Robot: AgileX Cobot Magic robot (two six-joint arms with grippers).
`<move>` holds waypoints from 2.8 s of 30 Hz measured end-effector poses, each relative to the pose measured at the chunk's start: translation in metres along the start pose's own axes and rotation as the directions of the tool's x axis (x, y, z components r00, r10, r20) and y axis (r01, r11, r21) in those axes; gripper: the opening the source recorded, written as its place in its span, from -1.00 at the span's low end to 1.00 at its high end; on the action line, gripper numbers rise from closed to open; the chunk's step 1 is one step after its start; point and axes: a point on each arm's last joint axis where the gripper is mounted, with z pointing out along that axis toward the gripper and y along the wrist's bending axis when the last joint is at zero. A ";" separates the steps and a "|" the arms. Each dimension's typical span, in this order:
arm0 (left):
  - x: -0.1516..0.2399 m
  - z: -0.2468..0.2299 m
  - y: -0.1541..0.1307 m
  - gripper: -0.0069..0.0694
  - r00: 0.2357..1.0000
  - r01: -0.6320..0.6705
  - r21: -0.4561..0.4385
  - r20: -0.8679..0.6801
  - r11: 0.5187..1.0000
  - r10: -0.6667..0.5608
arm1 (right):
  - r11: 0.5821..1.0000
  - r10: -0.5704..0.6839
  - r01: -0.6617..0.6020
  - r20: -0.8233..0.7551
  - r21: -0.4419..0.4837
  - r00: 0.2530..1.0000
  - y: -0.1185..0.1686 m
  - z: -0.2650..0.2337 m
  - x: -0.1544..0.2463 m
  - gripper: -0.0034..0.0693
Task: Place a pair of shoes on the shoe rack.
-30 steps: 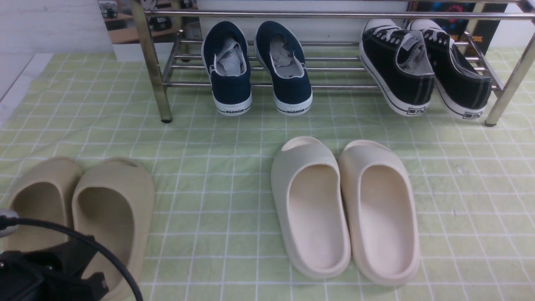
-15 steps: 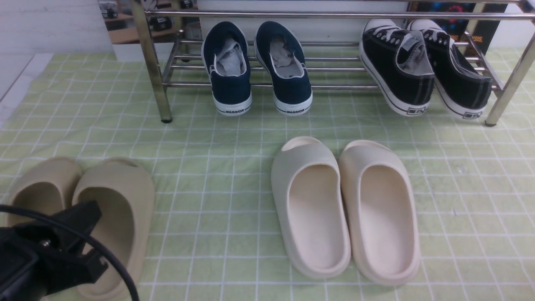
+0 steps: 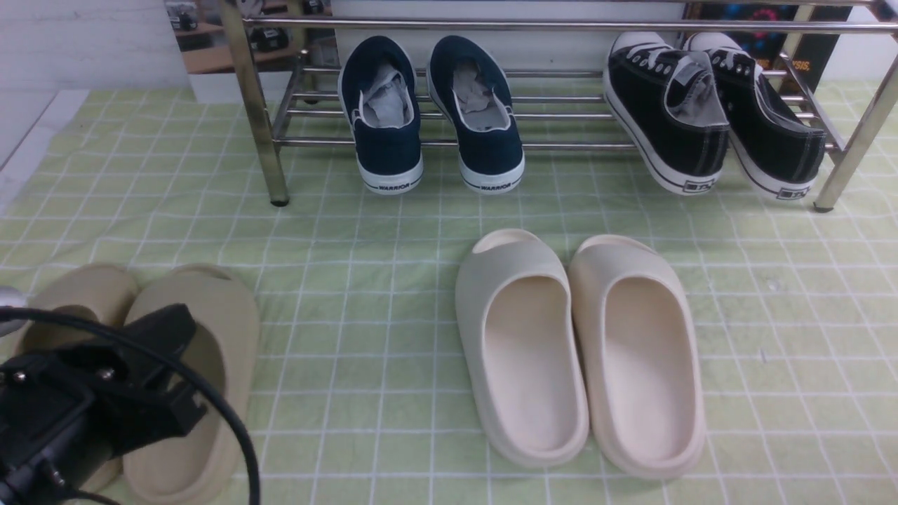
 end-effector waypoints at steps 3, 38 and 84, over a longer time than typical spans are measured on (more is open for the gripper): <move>0.003 0.008 0.001 -0.85 0.995 0.090 -0.017 -0.037 0.996 -0.090 | 1.000 0.000 0.000 0.000 0.000 1.000 0.000 0.000 0.000 -0.25; -0.051 0.300 -0.086 -0.85 0.734 -0.177 -0.034 -0.670 0.984 0.109 | 1.000 0.002 -0.002 0.000 0.000 1.000 0.000 0.000 0.000 -0.25; -0.037 0.346 -0.117 -0.85 0.865 -0.101 0.144 -0.477 0.984 0.158 | 1.000 0.002 -0.002 0.000 0.000 1.000 0.000 0.000 0.000 -0.25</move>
